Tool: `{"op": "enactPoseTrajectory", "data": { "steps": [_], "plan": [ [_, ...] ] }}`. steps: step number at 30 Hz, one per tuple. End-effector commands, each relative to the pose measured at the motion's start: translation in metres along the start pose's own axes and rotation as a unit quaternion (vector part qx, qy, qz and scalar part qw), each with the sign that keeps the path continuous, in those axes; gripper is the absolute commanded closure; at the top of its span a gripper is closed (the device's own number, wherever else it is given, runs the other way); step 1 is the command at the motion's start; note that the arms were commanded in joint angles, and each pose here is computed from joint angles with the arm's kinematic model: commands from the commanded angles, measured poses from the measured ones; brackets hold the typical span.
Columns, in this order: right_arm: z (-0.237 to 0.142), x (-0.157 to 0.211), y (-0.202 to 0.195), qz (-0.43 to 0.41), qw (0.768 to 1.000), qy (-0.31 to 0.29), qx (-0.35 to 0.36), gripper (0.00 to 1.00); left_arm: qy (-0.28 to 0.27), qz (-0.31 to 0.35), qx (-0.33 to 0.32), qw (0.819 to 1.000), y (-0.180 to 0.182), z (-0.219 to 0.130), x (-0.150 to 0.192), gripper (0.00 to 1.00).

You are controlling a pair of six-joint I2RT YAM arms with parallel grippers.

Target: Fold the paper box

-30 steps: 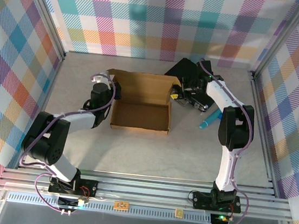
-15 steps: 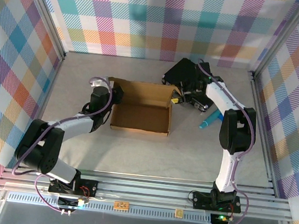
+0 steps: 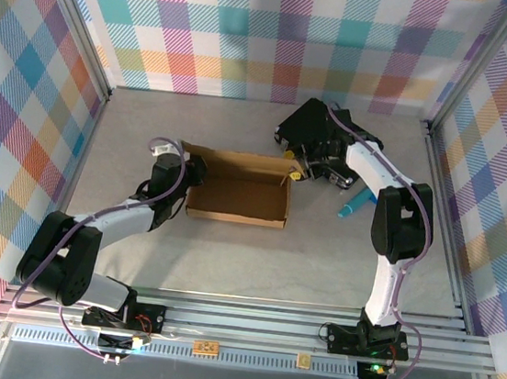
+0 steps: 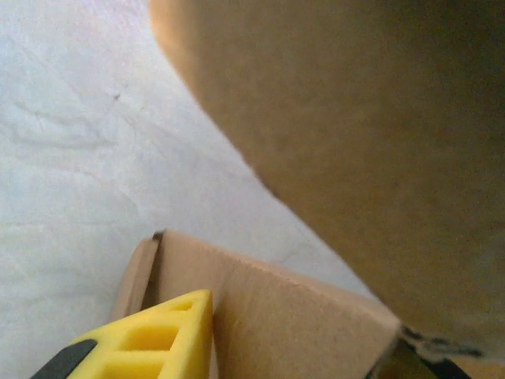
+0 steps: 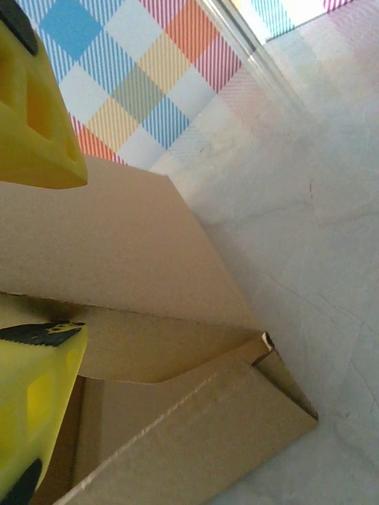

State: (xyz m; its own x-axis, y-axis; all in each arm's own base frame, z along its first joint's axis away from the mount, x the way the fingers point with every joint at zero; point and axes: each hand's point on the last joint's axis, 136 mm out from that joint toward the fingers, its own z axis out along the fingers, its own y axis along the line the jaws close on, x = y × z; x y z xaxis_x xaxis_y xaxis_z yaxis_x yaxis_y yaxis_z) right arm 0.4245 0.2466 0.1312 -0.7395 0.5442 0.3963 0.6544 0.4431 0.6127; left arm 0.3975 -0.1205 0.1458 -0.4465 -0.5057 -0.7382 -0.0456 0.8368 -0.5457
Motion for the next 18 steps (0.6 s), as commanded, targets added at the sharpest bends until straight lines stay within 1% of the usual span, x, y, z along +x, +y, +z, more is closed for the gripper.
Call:
{"op": "enactPoseTrajectory", "data": {
  "steps": [1,5,8,11,14,18],
  "plan": [
    [-0.004,0.02,0.001,-0.049,0.999,0.01,-0.001,0.52,0.066,-0.01,0.003,0.998,0.003,-0.008,0.038,0.7],
    [-0.004,0.019,-0.005,-0.079,0.997,0.0,0.003,0.52,0.073,-0.029,-0.012,0.997,0.01,-0.016,0.044,0.68],
    [-0.004,0.02,-0.008,-0.093,0.996,-0.005,0.006,0.53,0.072,-0.037,-0.013,0.997,0.007,-0.025,0.044,0.66],
    [-0.004,0.023,-0.01,-0.108,0.994,-0.005,0.013,0.54,0.076,-0.045,-0.034,0.995,0.011,-0.038,0.042,0.63],
    [0.0,0.027,-0.014,-0.123,0.992,-0.003,0.024,0.54,0.087,-0.068,-0.053,0.992,0.018,-0.052,0.046,0.56],
    [0.004,0.03,-0.02,-0.137,0.99,-0.003,0.036,0.54,0.116,-0.11,-0.09,0.983,0.031,-0.071,0.06,0.48]
  ]
}}
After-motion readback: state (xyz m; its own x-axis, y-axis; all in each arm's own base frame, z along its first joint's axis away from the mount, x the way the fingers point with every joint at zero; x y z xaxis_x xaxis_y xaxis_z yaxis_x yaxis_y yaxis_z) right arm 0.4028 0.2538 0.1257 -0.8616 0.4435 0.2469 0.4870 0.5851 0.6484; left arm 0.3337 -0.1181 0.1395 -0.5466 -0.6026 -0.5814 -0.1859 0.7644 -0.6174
